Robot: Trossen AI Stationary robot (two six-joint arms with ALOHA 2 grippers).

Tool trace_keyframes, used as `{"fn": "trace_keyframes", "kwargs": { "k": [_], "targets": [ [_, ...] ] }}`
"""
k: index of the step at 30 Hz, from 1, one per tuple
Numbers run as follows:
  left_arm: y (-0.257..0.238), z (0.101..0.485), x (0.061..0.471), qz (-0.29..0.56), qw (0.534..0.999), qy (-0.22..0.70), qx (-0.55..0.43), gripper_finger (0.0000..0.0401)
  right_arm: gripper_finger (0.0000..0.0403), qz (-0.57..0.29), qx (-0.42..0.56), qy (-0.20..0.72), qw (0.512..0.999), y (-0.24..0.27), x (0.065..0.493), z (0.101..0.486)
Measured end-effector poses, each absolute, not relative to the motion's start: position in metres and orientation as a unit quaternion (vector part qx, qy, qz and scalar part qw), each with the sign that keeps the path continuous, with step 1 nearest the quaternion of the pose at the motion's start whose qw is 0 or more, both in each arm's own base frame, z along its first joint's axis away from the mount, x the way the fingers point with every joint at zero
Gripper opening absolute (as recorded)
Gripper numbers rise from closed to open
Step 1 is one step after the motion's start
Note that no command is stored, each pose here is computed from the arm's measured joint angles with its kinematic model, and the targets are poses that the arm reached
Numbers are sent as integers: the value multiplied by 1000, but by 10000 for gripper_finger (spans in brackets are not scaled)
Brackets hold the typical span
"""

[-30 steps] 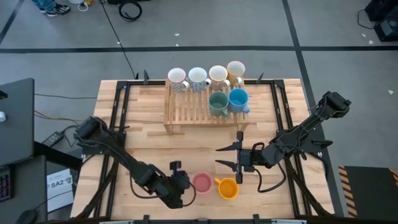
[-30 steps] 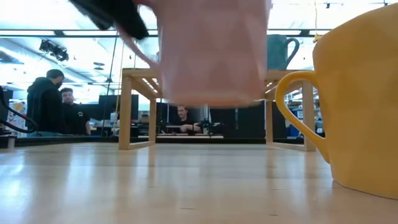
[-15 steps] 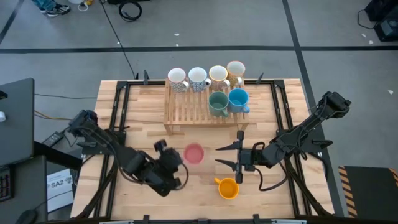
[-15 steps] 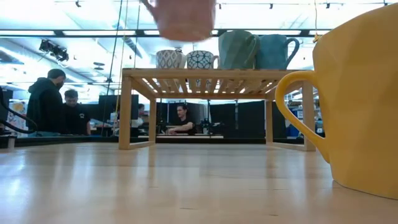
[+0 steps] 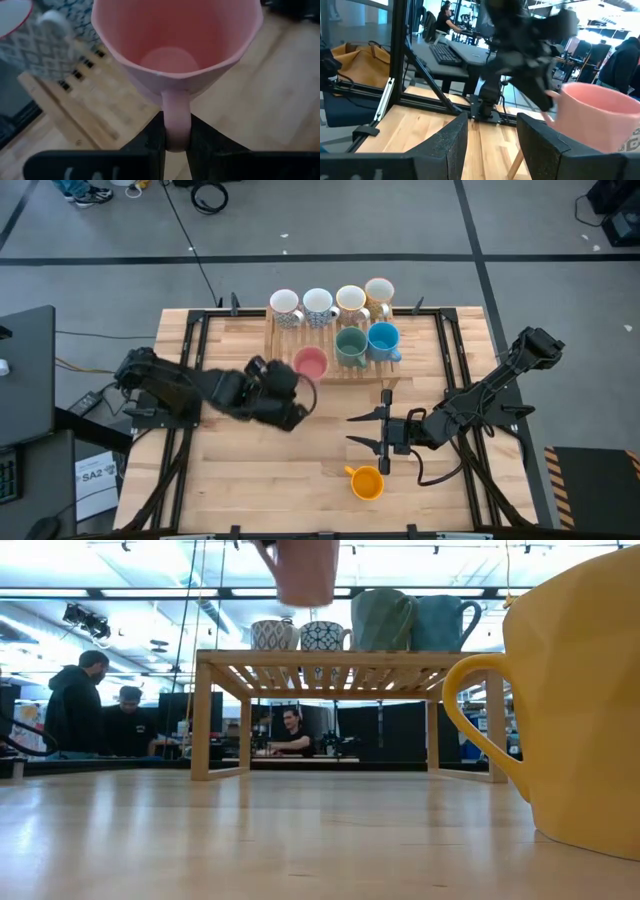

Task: Place coffee mugs
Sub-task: Put the pink mug on the shelf aligned with the left blue mug

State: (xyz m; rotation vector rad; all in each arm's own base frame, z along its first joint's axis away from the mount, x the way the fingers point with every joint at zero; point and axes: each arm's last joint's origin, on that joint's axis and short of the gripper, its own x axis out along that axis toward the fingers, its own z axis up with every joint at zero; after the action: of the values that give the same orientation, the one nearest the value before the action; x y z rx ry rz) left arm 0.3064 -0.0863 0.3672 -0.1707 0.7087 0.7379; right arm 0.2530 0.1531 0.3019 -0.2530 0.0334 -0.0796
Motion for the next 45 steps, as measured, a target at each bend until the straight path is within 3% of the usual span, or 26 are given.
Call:
{"fn": "trace_keyframes", "kwargs": {
  "k": [7,13,45],
  "targets": [
    [-39,363,317,410,836,348,-111,55,175,-39,-126,17,991,153,253,302],
    [-17,361,320,411,821,366,-152,55,175,-39,-127,17,991,153,253,302],
    [-11,336,349,418,815,369,-158,73,175,-38,-130,20,991,153,253,301]
  ]
}}
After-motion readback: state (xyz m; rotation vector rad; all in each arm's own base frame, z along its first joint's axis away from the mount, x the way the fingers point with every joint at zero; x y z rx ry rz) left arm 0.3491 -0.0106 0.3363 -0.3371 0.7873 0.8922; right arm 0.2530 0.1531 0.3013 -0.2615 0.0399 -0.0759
